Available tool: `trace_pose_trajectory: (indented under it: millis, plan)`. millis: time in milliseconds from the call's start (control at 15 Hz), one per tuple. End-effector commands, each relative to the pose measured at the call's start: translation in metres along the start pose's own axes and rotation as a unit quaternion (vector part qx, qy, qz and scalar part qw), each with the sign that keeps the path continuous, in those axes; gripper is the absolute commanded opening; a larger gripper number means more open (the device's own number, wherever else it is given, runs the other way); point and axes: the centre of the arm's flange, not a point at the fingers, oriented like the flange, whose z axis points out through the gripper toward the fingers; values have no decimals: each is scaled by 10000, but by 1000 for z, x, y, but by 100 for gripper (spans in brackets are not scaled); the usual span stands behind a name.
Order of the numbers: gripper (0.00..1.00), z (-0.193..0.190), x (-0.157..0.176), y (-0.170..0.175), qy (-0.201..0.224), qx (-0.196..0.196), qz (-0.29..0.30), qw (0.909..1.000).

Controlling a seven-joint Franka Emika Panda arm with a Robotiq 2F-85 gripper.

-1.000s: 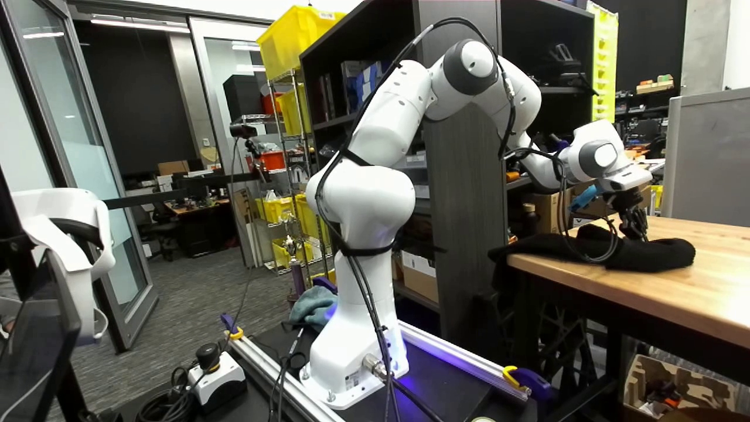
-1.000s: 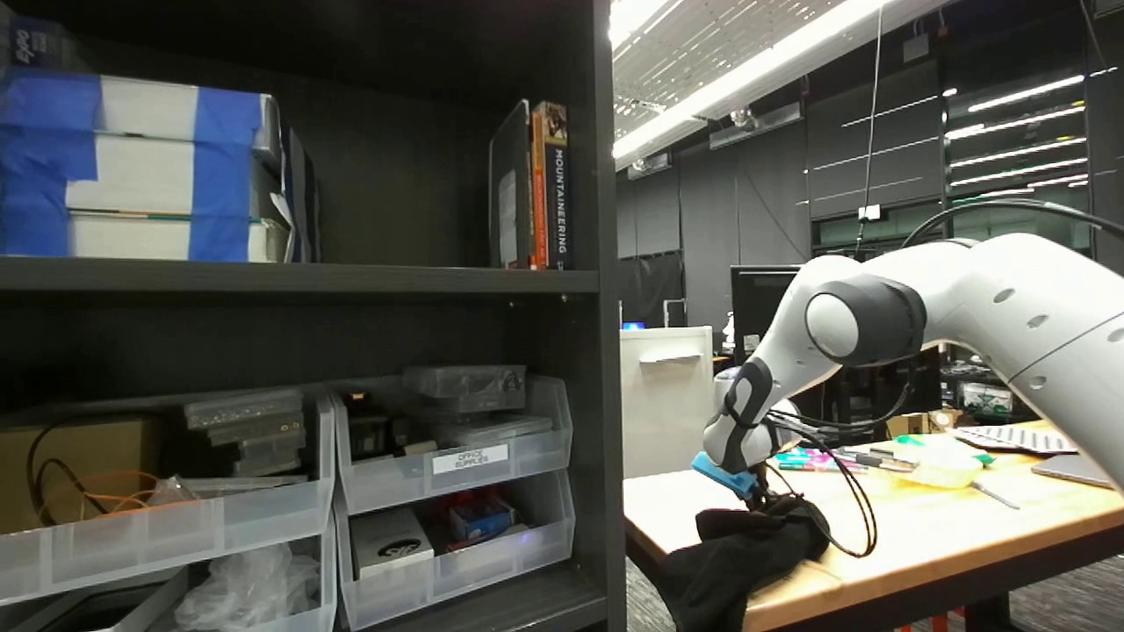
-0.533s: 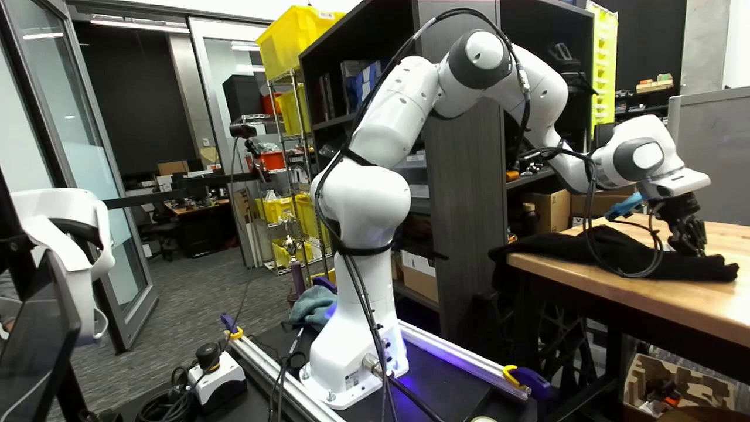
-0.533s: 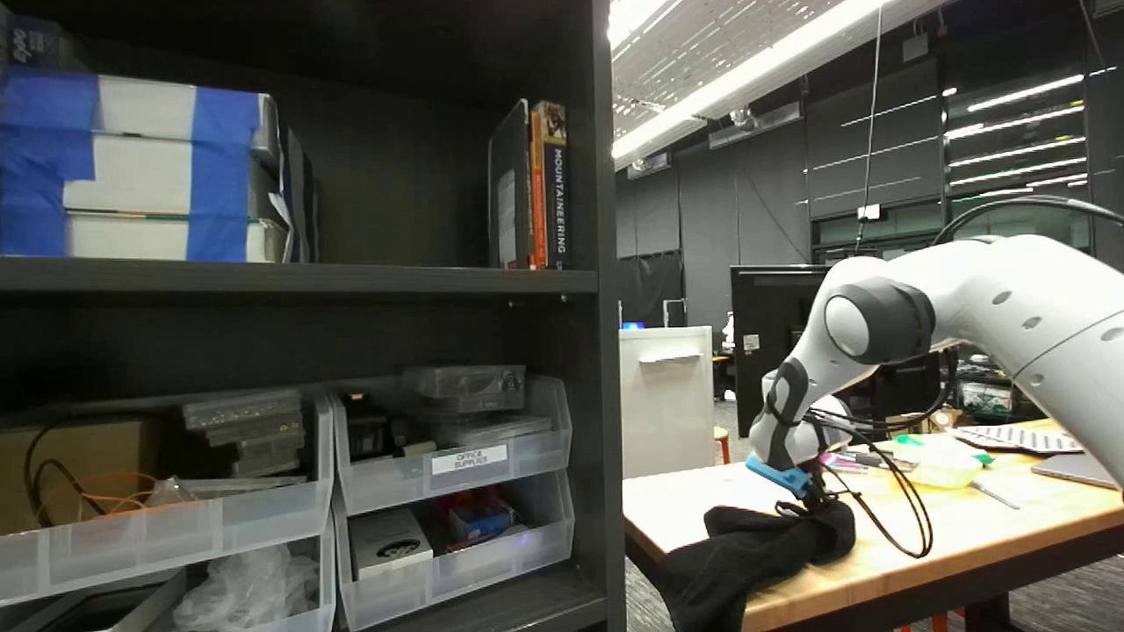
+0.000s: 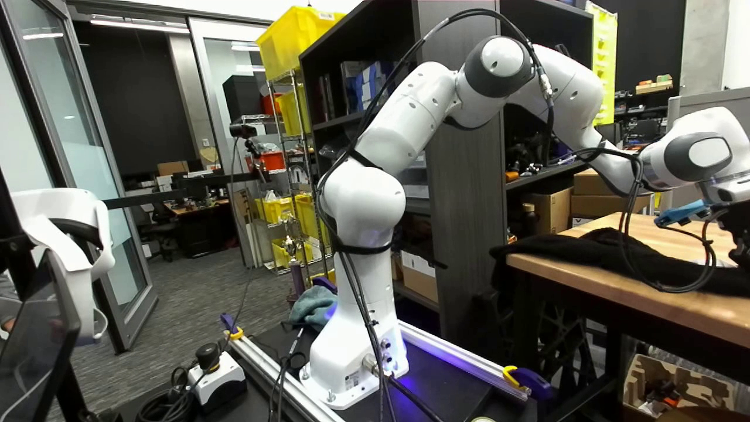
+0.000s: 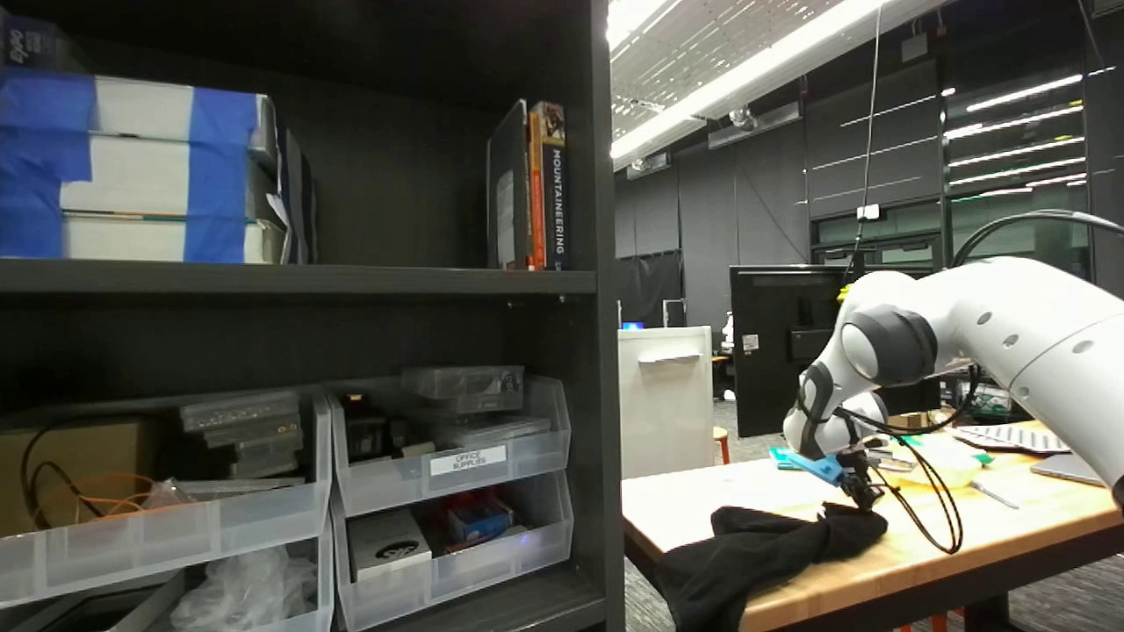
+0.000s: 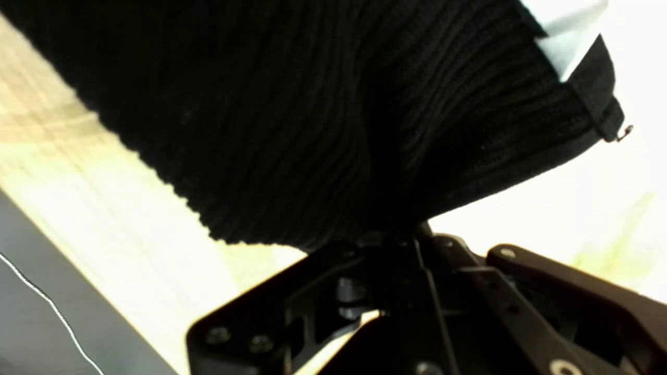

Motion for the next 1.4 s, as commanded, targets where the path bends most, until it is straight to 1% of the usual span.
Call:
trace_pose_trajectory:
  millis: [0,133,400,533,733,933,1333]
  plan:
    - [1,-5,-23,-37,-39,-41,297,9995]
    - [1,-24,-47,-59,-143,24,439,9989]
    - [1,-69,-115,-88,-300,256,475,9981]
    - [1,-87,-149,-94,-405,292,361,9981]
    - [1,-102,-187,-94,-448,342,183,9982]
    - [1,-105,-208,-89,-469,380,24,9982]
    - [1,-97,-222,-73,-344,410,-195,9984]
